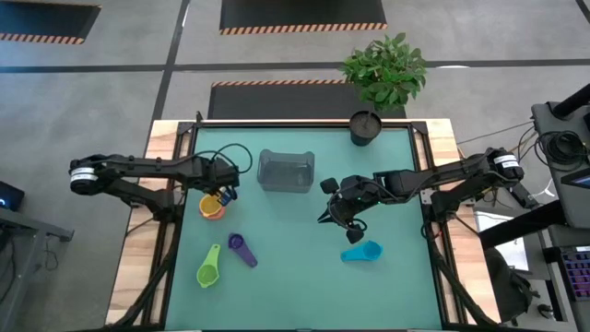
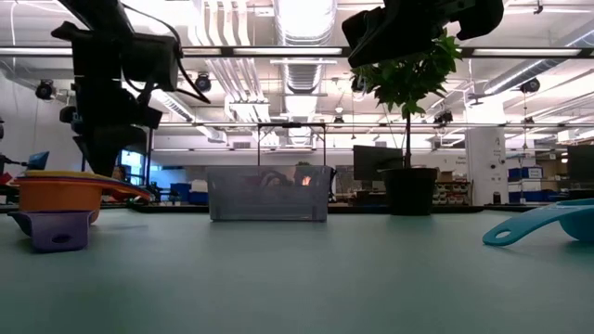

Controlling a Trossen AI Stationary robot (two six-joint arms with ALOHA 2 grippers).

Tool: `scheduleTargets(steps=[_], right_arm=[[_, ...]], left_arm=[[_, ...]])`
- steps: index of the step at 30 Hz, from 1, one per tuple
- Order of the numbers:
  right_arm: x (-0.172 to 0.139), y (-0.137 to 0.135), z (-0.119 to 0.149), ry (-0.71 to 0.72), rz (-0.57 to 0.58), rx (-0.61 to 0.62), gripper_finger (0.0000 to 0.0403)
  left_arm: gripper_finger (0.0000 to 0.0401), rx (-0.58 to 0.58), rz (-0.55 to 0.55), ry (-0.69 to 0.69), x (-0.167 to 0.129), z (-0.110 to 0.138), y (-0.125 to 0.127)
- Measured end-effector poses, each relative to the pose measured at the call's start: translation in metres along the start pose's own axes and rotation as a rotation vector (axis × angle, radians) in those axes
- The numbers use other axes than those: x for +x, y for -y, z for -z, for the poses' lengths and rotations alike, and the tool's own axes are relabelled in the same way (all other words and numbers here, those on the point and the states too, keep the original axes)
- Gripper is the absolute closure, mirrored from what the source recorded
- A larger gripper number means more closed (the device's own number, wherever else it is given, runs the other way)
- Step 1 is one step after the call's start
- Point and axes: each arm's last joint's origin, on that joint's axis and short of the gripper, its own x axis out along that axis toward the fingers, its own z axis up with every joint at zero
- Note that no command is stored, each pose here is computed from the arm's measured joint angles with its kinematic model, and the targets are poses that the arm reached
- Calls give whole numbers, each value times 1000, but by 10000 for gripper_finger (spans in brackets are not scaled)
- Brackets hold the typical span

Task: Nest measuring cups in basket
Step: Stack the yellow measuring cup into the blue measuring cup

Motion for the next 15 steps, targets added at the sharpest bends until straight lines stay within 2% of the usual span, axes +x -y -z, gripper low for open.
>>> scheduleTargets(steps=[15], right_arm=[[0, 0, 0, 0, 0, 3, 394]], left_arm=[[401, 57, 99, 72, -26, -7, 15]])
